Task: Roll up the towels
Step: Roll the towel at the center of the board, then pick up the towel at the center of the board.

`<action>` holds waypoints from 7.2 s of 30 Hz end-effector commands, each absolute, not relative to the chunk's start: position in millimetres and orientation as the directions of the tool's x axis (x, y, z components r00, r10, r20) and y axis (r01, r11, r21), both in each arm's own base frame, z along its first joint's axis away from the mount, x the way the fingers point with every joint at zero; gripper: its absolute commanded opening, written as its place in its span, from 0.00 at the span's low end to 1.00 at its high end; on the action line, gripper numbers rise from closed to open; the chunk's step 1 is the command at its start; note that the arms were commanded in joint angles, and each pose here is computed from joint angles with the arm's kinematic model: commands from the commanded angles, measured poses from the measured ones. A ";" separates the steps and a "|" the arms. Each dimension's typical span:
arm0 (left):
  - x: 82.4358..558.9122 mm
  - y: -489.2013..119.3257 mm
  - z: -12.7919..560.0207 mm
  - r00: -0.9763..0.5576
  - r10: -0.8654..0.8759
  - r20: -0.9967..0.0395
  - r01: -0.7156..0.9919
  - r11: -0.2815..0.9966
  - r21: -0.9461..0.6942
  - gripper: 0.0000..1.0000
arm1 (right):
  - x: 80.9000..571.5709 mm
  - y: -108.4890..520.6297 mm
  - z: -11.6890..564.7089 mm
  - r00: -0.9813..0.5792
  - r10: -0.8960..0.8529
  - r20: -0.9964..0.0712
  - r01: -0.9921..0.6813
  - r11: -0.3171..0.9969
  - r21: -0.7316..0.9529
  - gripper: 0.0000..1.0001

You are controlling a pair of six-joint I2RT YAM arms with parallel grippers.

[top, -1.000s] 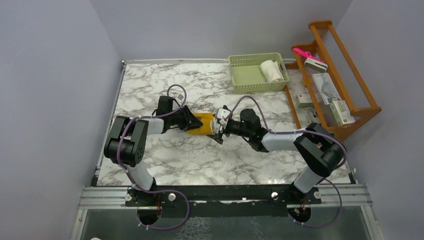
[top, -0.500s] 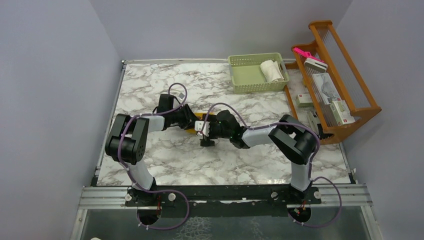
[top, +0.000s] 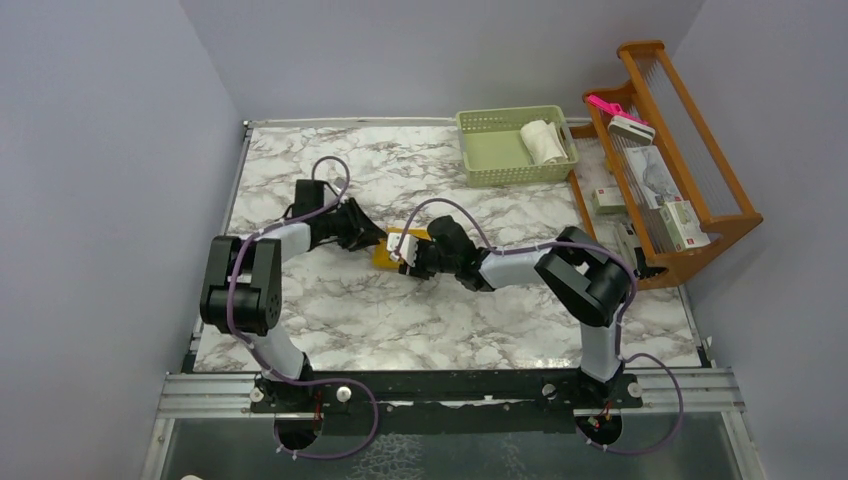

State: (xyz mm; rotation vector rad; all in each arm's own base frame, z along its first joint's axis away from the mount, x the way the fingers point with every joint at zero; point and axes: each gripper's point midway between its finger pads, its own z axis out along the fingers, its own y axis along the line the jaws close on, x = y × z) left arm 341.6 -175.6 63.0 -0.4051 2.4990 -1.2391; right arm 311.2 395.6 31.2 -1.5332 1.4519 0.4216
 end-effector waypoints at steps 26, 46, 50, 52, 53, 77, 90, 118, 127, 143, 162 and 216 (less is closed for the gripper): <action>306.9 -199.4 108.7 -0.855 -0.321 -0.408 0.136 0.619 -0.773 0.38 | 294.5 373.0 26.0 -0.933 -0.317 -0.172 -0.237 0.177 0.955 0.16; 349.6 -184.1 27.8 -0.871 -0.331 -0.362 -0.027 0.768 -0.639 0.35 | 310.2 337.2 143.7 0.179 -0.392 -0.902 -0.755 0.533 -0.381 1.00; 355.0 -187.5 38.4 -0.871 -0.323 -0.370 -0.007 0.761 -0.648 0.35 | 314.5 348.8 124.1 0.023 -0.406 -0.913 -0.791 0.551 -0.265 1.00; 356.8 -188.5 44.9 -0.869 -0.319 -0.378 0.005 0.759 -0.651 0.35 | 315.7 360.1 125.2 -0.030 -0.375 -0.927 -0.806 0.557 -0.200 0.99; 356.8 -189.4 47.5 -0.869 -0.317 -0.380 0.009 0.757 -0.653 0.35 | 317.1 364.5 128.1 -0.061 -0.348 -0.936 -0.805 0.571 -0.160 0.98; 335.2 -176.0 31.9 -0.856 -0.389 -0.340 -0.098 0.769 -0.632 0.34 | 318.5 363.5 59.9 -0.814 -0.206 -0.543 -0.473 0.777 0.416 0.63; 328.3 -172.3 27.6 -0.847 -0.411 -0.338 -0.119 0.765 -0.633 0.34 | 313.0 367.7 22.7 -0.845 -0.214 -0.490 -0.468 0.739 0.484 0.35; 326.3 -247.3 77.9 -0.847 -0.438 -0.301 0.075 0.462 -0.884 0.57 | 264.2 330.9 49.9 -0.930 -0.062 -0.362 -0.362 -0.006 0.932 0.28; 310.9 -269.5 35.4 -0.881 -0.410 -0.236 0.004 0.492 -0.871 0.47 | 261.7 330.5 52.8 -0.926 -0.079 -0.369 -0.369 -0.018 0.929 0.28; 331.0 -191.7 48.5 -0.707 -0.434 -0.559 -0.079 0.834 -0.547 0.15 | 335.7 278.4 77.6 -0.739 -0.171 -0.652 -0.564 0.686 0.459 0.75; 317.7 -167.2 29.9 -0.687 -0.497 -0.530 -0.281 0.855 -0.437 0.17 | 285.2 388.8 70.1 -0.622 -0.387 -0.681 -0.725 0.614 0.313 0.72; 292.7 -201.3 55.1 -0.726 -0.631 -0.274 -0.110 0.499 -0.859 0.00 | 230.4 389.1 81.2 -0.632 -0.265 -0.728 -0.773 0.277 0.570 0.54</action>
